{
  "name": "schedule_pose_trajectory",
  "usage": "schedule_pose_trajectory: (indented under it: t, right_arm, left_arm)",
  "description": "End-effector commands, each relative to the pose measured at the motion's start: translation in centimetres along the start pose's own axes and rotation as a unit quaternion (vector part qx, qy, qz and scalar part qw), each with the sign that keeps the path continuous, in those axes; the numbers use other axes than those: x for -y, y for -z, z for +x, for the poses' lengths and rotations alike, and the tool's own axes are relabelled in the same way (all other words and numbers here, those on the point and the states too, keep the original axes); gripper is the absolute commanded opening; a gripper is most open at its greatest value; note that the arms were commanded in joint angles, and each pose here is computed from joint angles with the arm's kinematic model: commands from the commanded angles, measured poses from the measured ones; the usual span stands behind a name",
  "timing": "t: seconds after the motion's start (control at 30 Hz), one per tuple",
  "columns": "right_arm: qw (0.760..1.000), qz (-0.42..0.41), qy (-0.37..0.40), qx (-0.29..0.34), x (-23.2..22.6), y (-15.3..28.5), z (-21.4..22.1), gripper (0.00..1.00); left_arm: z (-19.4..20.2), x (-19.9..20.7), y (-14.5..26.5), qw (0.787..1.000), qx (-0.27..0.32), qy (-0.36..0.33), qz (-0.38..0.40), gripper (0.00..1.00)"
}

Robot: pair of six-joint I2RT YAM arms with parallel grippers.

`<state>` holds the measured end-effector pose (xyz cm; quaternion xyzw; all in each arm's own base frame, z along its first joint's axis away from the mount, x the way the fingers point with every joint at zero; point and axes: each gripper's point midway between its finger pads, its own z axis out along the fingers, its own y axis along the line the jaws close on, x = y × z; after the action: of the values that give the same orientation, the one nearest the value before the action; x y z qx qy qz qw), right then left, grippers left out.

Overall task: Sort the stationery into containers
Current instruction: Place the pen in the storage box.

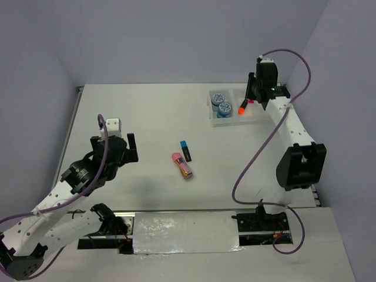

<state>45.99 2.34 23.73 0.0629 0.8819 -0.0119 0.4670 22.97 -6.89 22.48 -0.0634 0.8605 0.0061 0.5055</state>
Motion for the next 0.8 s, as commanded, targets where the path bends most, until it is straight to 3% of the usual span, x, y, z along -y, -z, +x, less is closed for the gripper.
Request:
schedule_pose_trajectory:
  t: [0.0,0.2,0.43,0.53,0.77]
  right_arm:
    - [0.999,0.032,0.021,-0.010,1.3,-2.8,-1.5,0.02]
    - [0.999,0.014,0.008,-0.042,1.1,-9.3,-0.6,0.05]
    - [0.999,0.026,0.001,-0.047,1.3,-13.1,-1.0,0.13]
    - [0.998,0.031,-0.001,-0.046,1.4,-13.9,-1.1,0.22]
    - [0.998,0.026,-0.010,-0.056,1.3,-13.5,-0.2,0.54]
  left_arm:
    - [-0.7,0.6,0.0,1.000,0.011,-0.002,0.014,0.99]
    - [-0.7,0.9,-0.1,1.000,0.010,-0.006,0.022,0.99]
    - [-0.5,0.6,-0.7,1.000,0.001,-0.008,0.011,0.99]
    - [-0.3,1.0,-0.9,1.000,-0.005,-0.014,0.022,0.99]
    - [-0.2,0.8,-1.2,1.000,-0.011,-0.014,0.017,0.99]
